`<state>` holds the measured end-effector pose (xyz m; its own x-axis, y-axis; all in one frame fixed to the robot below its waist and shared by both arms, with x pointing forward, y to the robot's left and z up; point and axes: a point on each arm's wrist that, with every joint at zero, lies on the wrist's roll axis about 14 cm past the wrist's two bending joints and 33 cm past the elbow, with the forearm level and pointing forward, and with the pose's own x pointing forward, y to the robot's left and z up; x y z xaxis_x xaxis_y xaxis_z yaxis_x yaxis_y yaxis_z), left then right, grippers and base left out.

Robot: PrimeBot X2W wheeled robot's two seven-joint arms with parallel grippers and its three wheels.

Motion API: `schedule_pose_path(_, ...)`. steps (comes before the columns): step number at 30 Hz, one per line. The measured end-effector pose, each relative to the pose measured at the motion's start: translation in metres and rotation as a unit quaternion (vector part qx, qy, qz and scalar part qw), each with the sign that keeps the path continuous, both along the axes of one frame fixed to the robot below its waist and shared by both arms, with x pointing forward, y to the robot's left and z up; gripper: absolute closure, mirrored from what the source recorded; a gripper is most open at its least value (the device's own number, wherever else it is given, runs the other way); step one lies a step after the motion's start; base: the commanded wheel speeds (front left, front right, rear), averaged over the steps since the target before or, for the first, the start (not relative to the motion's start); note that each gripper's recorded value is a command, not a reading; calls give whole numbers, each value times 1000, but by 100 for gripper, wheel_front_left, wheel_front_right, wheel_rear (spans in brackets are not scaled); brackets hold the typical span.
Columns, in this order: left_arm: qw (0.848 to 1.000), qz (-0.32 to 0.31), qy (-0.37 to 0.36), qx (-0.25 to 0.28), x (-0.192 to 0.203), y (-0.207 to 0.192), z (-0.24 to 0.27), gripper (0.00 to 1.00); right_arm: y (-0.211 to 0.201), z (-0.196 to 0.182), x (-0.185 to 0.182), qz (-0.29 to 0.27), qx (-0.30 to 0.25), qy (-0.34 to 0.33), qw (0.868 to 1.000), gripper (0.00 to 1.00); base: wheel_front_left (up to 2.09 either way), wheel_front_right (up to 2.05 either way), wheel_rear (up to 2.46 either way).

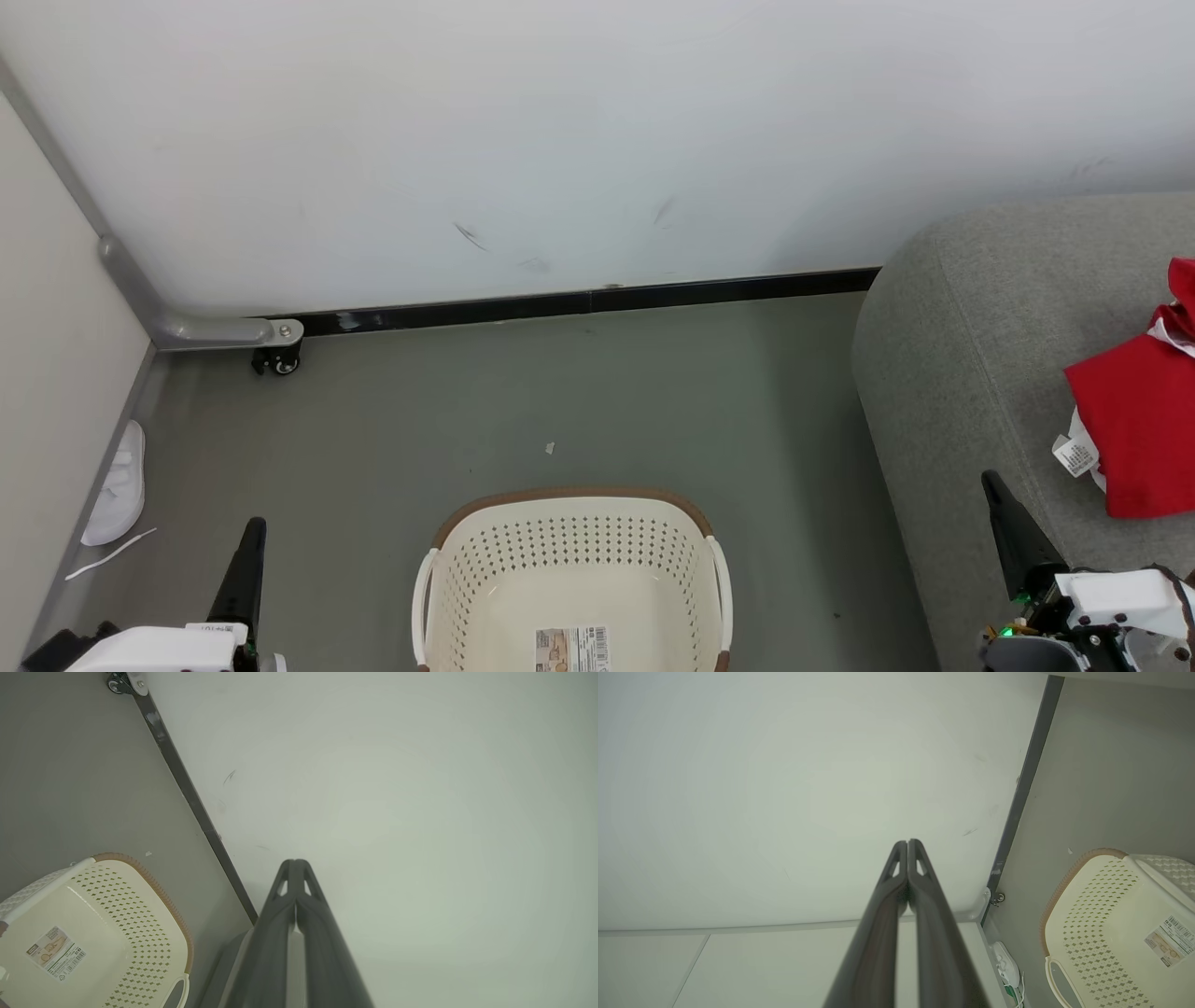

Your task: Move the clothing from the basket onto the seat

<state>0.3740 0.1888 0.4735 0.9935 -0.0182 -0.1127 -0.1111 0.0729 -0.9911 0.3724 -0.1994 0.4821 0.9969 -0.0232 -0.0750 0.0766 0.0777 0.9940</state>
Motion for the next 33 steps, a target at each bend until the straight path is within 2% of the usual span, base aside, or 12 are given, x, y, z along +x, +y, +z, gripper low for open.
schedule_pose_path(8,999,1,-9,-38,1,-1,4,100,-3,4,3,-6,46,-7,999,100,0,0,0)
schedule_pose_path(33,999,1,-9,-38,1,-1,4,100,-5,0,2,-9,49,0,999,100,0,0,0)
